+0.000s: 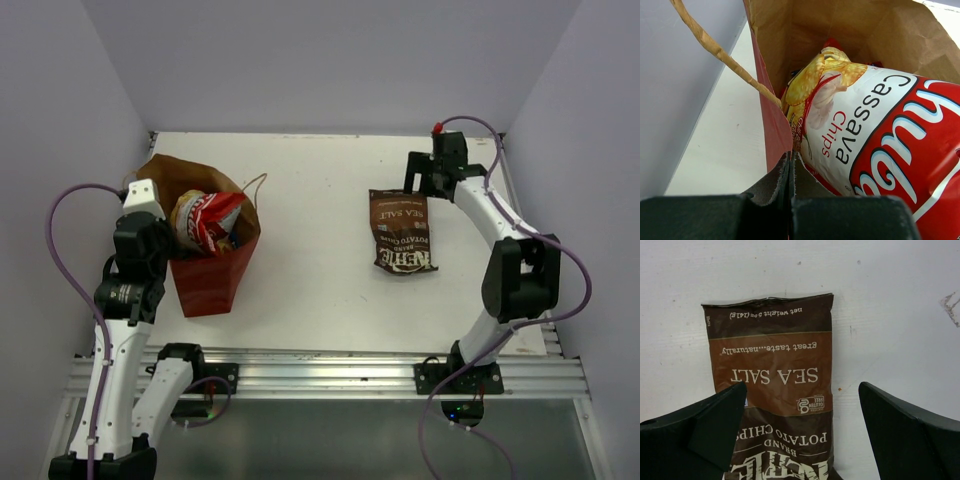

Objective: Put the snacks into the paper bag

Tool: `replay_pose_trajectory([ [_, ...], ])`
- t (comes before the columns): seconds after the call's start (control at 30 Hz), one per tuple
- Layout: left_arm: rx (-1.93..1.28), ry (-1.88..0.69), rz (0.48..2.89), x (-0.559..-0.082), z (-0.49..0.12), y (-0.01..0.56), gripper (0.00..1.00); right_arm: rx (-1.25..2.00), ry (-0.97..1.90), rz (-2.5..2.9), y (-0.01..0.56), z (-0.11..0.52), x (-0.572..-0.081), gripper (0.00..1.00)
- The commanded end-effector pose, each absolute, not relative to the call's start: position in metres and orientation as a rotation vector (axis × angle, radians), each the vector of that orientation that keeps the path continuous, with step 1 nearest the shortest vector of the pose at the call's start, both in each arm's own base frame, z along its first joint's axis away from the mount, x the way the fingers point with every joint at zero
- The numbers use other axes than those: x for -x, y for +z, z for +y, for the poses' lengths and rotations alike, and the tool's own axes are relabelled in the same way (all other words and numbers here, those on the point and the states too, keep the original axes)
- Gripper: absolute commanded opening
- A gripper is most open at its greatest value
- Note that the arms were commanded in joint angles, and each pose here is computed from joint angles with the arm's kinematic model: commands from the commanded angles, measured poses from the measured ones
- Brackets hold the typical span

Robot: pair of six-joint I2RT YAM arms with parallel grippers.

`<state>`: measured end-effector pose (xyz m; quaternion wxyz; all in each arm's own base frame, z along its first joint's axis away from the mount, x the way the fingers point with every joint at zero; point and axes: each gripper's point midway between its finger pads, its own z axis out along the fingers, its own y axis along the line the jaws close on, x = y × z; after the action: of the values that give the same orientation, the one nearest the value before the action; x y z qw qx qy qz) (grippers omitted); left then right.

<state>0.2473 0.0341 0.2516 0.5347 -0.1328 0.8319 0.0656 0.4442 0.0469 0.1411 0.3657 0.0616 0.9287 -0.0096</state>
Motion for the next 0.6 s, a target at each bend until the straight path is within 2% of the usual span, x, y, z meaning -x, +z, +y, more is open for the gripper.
replay_pose_trajectory([
  [0.0,0.308,0.137,1.910,-0.256,0.032,0.270,0.00,-0.182,0.089,2.353,0.141,0.051,-0.457,0.99],
  [0.33,0.313,0.149,1.925,-0.258,0.034,0.266,0.00,-0.204,0.140,2.566,0.059,0.045,-0.442,0.96],
  [0.57,0.311,0.150,1.909,-0.256,0.034,0.270,0.00,-0.177,0.232,2.646,0.033,0.056,-0.433,0.87],
])
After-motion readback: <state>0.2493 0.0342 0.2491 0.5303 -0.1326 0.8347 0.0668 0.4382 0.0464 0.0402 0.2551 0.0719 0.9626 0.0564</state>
